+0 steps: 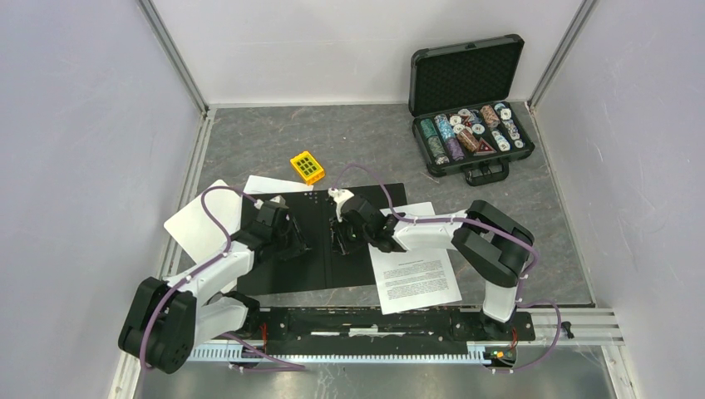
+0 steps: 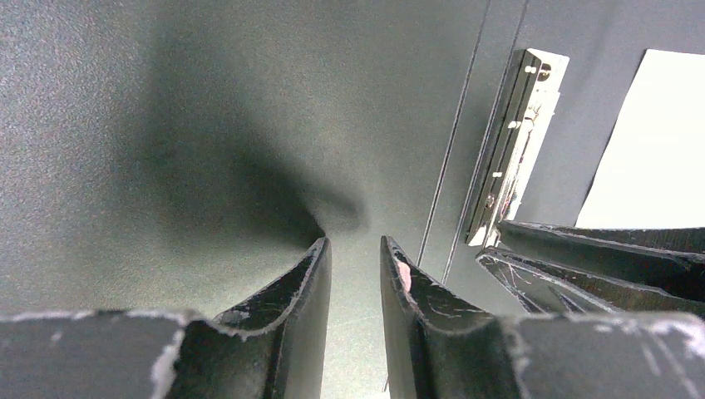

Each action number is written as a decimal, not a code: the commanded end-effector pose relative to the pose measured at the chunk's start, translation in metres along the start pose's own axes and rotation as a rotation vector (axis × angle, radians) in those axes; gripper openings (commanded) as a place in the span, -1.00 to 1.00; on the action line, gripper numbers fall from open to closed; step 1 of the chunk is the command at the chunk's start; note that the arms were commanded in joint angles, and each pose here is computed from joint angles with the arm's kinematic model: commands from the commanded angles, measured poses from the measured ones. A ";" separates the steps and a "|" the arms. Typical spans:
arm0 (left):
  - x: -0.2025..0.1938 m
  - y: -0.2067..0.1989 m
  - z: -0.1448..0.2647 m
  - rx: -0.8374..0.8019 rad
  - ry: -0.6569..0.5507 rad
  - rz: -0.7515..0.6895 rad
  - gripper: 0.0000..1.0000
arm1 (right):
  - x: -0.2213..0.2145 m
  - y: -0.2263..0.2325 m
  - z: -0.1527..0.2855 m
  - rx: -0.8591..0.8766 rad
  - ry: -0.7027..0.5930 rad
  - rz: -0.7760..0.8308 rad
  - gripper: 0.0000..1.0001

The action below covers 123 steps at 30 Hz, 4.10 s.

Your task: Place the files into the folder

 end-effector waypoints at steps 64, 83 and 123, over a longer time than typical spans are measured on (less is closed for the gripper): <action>0.004 -0.008 0.001 -0.020 0.025 0.016 -0.95 | 0.020 -0.023 0.045 -0.098 -0.049 0.069 -0.39; -0.004 -0.012 -0.030 -0.034 0.078 0.039 -0.96 | 0.014 -0.023 0.026 -0.058 0.003 0.041 -0.54; -0.008 0.015 -0.037 0.121 0.091 -0.003 -0.95 | -0.064 -0.098 0.038 -0.335 0.180 0.134 -0.69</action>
Point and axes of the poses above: each gripper's point midway between its finger pads, its own z axis back along the fingers, its own y axis along the line the jaws close on, x = y × z, the point moved 3 cm from there along z, back along the fingers, and after that the axes turned 6 degrees about -z, right-handed, at the moved point
